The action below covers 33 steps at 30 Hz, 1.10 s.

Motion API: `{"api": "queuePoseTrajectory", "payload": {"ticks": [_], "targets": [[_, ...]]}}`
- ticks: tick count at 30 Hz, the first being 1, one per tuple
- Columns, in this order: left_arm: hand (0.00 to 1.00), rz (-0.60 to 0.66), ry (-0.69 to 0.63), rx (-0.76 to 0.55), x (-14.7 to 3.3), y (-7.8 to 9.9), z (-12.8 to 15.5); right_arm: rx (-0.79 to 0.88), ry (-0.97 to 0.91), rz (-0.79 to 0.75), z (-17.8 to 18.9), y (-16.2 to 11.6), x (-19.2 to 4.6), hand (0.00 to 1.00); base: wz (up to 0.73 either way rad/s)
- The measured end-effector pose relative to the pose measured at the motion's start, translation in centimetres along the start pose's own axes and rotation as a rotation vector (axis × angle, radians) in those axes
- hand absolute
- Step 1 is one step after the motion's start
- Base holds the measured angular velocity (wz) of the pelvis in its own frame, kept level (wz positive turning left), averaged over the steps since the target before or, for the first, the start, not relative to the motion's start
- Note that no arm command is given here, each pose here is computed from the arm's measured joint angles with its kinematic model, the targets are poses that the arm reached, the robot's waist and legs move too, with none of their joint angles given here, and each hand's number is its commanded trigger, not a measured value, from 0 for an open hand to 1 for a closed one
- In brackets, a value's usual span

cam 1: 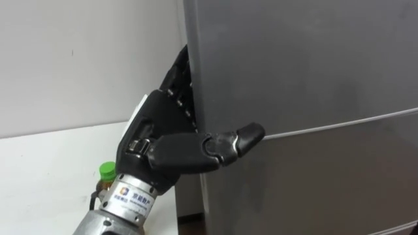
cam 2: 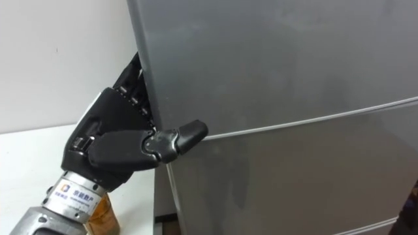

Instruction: Put the bottle in the upper fridge

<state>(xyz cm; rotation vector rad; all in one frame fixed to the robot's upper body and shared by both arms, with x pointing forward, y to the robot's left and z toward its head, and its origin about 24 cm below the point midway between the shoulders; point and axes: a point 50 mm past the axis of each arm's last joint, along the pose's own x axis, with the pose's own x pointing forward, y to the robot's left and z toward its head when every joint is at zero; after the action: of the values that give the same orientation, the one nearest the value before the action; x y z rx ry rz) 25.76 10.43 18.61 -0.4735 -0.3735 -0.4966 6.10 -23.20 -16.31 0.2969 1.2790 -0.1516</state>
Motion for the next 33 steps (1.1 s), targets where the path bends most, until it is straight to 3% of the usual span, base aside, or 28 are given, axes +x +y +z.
{"api": "queuePoseTrajectory", "payload": {"ticks": [13,24,33], "targets": [[0.0,-0.001,-0.002,0.005,0.0,0.0,0.0,0.003,0.005,0.024,0.0,0.0,0.1,0.0,0.0],[0.0,-0.056,-0.045,0.086,-0.2,-0.7,1.1,0.015,-0.008,0.037,0.1,-0.1,0.0,0.0,0.0],[0.0,-0.079,0.008,0.105,-1.4,-0.3,0.3,0.042,0.008,0.038,-0.1,-0.3,0.0,0.0,0.0]]}}
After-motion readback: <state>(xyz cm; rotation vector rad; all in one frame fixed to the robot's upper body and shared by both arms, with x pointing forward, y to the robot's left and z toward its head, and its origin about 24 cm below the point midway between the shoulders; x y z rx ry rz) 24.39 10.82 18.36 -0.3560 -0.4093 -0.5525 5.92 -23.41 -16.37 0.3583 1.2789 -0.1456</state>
